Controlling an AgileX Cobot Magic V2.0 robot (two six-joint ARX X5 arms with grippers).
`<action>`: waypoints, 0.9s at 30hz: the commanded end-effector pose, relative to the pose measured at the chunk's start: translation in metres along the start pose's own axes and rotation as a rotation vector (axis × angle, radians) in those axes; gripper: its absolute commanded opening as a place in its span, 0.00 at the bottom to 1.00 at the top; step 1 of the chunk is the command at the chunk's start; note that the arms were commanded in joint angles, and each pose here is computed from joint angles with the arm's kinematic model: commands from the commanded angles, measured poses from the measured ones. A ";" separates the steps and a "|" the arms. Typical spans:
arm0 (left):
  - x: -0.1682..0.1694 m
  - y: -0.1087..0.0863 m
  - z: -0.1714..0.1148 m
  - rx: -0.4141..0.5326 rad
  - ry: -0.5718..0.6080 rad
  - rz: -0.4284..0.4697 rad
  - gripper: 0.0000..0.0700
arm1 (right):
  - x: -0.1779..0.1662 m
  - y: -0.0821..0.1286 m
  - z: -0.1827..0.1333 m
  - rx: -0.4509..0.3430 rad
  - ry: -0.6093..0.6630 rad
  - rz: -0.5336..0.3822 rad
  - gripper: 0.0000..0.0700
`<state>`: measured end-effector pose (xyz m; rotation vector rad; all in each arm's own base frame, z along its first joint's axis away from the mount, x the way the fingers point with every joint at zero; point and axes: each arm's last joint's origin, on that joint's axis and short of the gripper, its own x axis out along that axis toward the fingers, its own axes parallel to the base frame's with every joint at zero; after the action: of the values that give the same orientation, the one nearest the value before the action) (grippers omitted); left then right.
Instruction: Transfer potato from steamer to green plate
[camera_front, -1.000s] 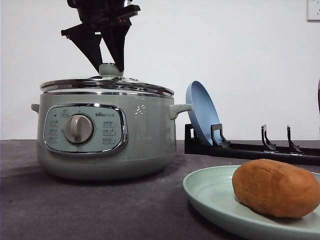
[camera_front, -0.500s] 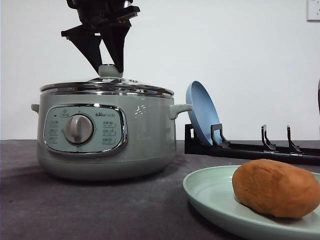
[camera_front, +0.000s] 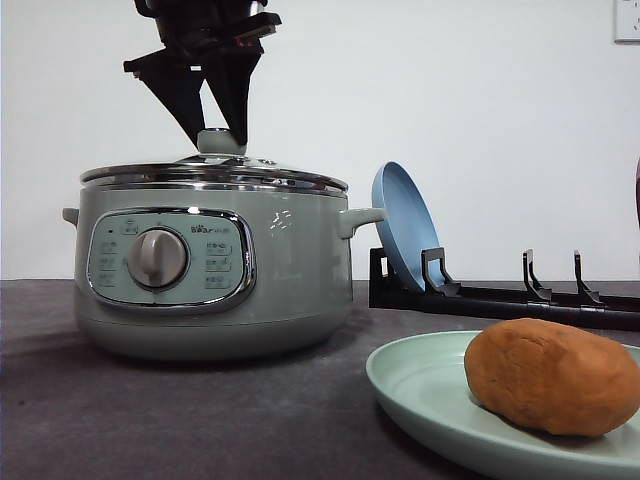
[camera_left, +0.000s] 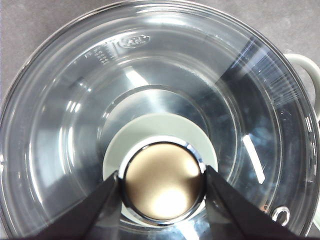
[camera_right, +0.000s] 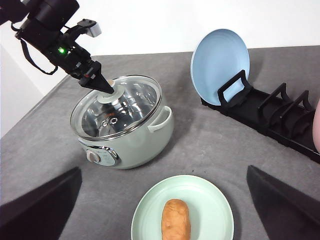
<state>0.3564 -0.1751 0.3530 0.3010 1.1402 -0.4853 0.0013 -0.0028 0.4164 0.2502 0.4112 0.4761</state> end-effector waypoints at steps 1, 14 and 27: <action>0.019 0.000 0.006 0.055 0.025 0.025 0.00 | -0.003 0.001 0.003 -0.020 -0.020 0.016 0.96; 0.019 0.000 0.009 0.056 -0.004 0.028 0.00 | -0.003 0.001 0.003 -0.023 -0.020 0.015 0.96; 0.019 -0.001 0.012 0.072 -0.027 0.018 0.00 | -0.003 0.001 0.003 -0.029 -0.021 0.015 0.96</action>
<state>0.3578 -0.1764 0.3530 0.3213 1.1199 -0.4959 0.0013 -0.0028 0.4164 0.2334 0.4067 0.4795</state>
